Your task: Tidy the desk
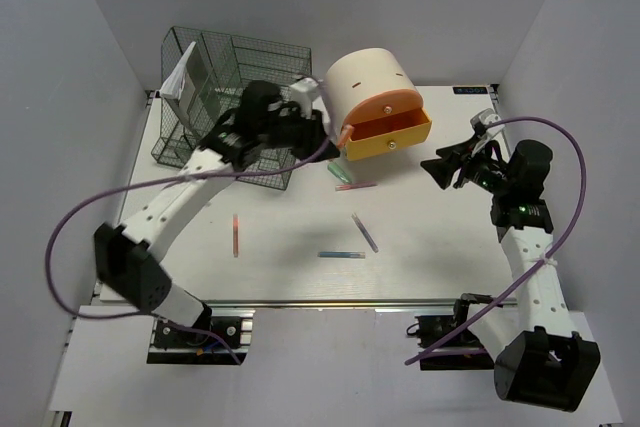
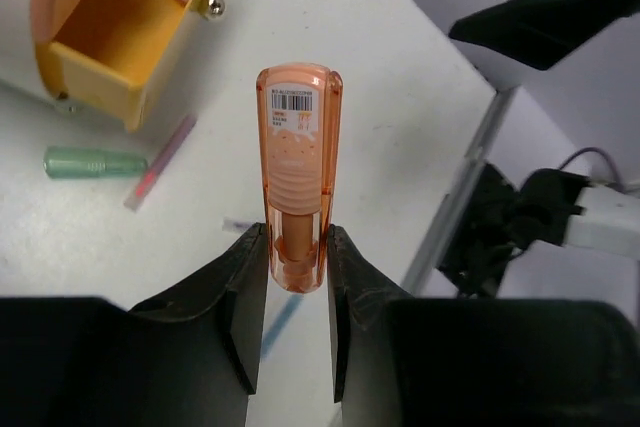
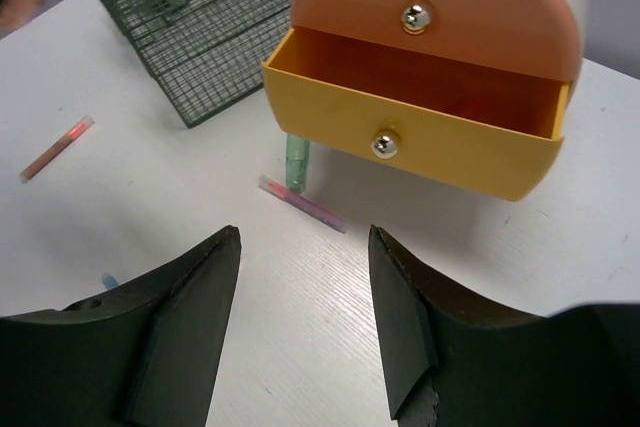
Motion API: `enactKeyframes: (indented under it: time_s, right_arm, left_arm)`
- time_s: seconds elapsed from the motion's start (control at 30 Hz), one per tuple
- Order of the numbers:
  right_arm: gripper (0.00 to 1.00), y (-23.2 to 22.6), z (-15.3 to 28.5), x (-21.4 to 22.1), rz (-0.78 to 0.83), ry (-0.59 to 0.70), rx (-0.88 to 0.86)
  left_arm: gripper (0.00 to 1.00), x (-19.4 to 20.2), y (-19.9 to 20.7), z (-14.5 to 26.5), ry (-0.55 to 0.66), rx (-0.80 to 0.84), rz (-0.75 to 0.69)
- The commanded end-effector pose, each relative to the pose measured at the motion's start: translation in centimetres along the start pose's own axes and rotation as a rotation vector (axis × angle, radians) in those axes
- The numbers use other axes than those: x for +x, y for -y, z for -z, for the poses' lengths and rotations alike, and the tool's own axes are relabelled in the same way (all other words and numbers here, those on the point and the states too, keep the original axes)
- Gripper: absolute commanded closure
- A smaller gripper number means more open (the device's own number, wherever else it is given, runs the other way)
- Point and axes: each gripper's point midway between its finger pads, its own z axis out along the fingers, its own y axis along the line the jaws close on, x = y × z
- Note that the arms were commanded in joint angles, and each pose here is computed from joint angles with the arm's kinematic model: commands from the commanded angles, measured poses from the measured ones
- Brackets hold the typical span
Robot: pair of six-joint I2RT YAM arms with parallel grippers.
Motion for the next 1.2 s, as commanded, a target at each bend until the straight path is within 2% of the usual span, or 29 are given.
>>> enactKeyframes:
  time_s: [0.0, 0.17, 0.3, 0.43, 0.73, 0.9, 0.93, 1.0, 1.03, 1.17]
  right_arm:
    - [0.40, 0.7, 0.6, -1.4, 0.050, 0.035, 0.037]
    - [0.40, 1.0, 1.0, -1.4, 0.051, 0.039, 0.041]
    - [0.40, 1.2, 1.3, -1.3, 0.047, 0.040, 0.042]
    - [0.40, 1.3, 1.6, -1.3, 0.046, 0.043, 0.042]
    - [0.41, 1.5, 2.2, -1.4, 0.059, 0.055, 0.051]
    - [0.41, 1.3, 2.2, -1.3, 0.060, 0.056, 0.037]
    - [0.41, 1.3, 2.3, -1.3, 0.060, 0.056, 0.035]
    - [0.41, 1.1, 2.2, -1.2, 0.057, 0.053, 0.015]
    - [0.41, 1.0, 2.2, -1.2, 0.057, 0.053, 0.011]
    - [0.42, 0.7, 2.0, -0.9, 0.054, 0.044, -0.019]
  left_arm:
    - [1.00, -2.1, -1.1, -3.0, -0.023, -0.131, -0.225]
    - [1.00, -4.2, -1.7, -7.5, -0.004, -0.199, -0.463]
    - [0.99, -7.2, -2.3, -9.7, 0.057, -0.256, -0.606]
    - [0.97, -7.4, -3.8, -12.3, 0.031, -0.294, -0.746]
    - [0.93, -7.3, -6.0, -14.5, 0.028, -0.403, -0.889]
    - [0.83, -6.6, -7.2, -14.8, 0.027, -0.445, -0.892]
    - [0.73, -6.6, -7.3, -14.8, 0.025, -0.450, -0.890]
    - [0.63, -5.9, -8.0, -15.0, 0.005, -0.464, -0.881]
    - [0.53, -5.8, -8.1, -15.0, 0.003, -0.467, -0.876]
    - [0.44, -4.8, -8.2, -15.3, -0.021, -0.472, -0.865]
